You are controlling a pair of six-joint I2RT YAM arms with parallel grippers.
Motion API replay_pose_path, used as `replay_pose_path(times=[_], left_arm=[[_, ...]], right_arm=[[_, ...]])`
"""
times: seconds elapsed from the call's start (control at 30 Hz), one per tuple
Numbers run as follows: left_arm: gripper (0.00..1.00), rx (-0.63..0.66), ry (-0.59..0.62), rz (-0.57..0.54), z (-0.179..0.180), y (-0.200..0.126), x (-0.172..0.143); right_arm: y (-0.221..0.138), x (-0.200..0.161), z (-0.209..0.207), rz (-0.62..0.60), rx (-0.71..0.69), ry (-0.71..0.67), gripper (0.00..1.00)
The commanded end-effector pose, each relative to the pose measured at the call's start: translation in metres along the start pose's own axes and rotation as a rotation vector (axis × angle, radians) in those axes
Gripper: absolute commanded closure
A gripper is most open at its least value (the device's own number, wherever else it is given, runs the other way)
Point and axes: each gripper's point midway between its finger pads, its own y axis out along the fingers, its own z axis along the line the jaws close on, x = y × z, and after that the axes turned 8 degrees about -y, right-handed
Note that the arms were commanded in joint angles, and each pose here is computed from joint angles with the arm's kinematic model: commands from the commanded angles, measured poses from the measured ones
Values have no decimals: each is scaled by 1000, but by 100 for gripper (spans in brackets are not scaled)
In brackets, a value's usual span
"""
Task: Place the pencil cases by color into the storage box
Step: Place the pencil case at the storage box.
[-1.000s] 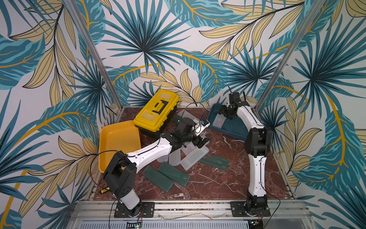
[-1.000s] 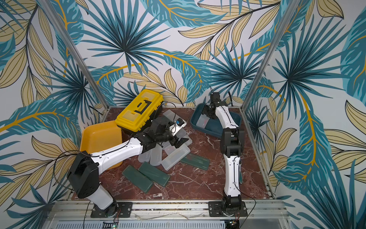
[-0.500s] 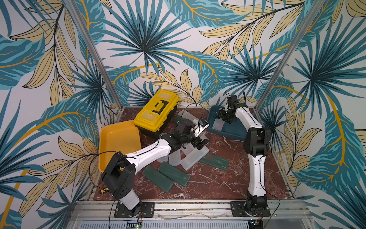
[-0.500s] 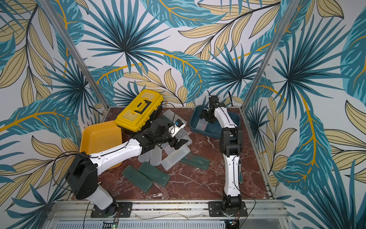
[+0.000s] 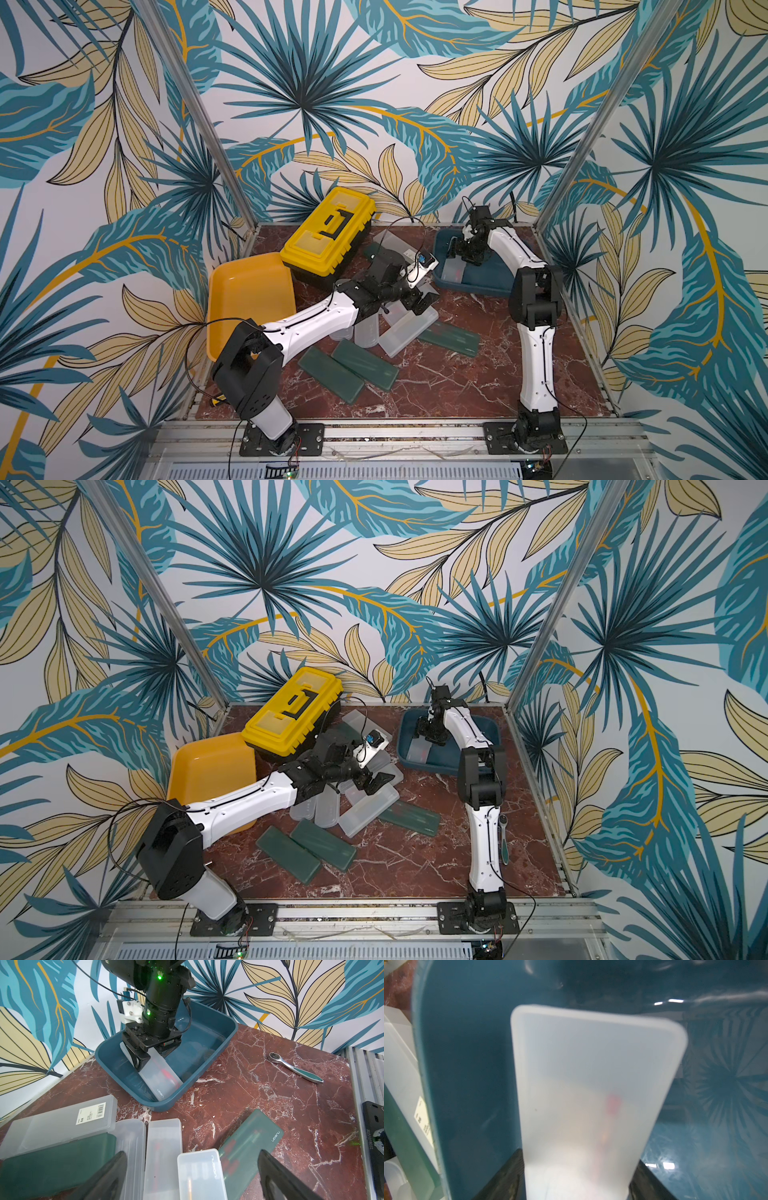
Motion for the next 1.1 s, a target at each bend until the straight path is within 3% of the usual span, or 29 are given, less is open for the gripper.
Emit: replay_pose_path(times=[0.0, 0.33, 0.53, 0.67, 0.83, 1.07], left_arm=[[2, -6, -3, -16, -1, -6, 2], [2, 2, -20, -17, 0, -6, 3], [2, 26, -49, -32, 4, -9, 9], [2, 59, -86, -57, 8, -15, 19], [2, 96, -143, -92, 12, -28, 31], [2, 177, -222, -64, 18, -55, 15]], right_arm=[[2, -7, 10, 25, -3, -47, 28], [19, -11, 9, 45, -17, -89, 21], [11, -2, 9, 18, -34, -114, 15], [-32, 22, 19, -106, -34, -154, 11], [-109, 44, 22, -260, -99, -156, 8], [-180, 23, 28, -395, -81, -79, 7]])
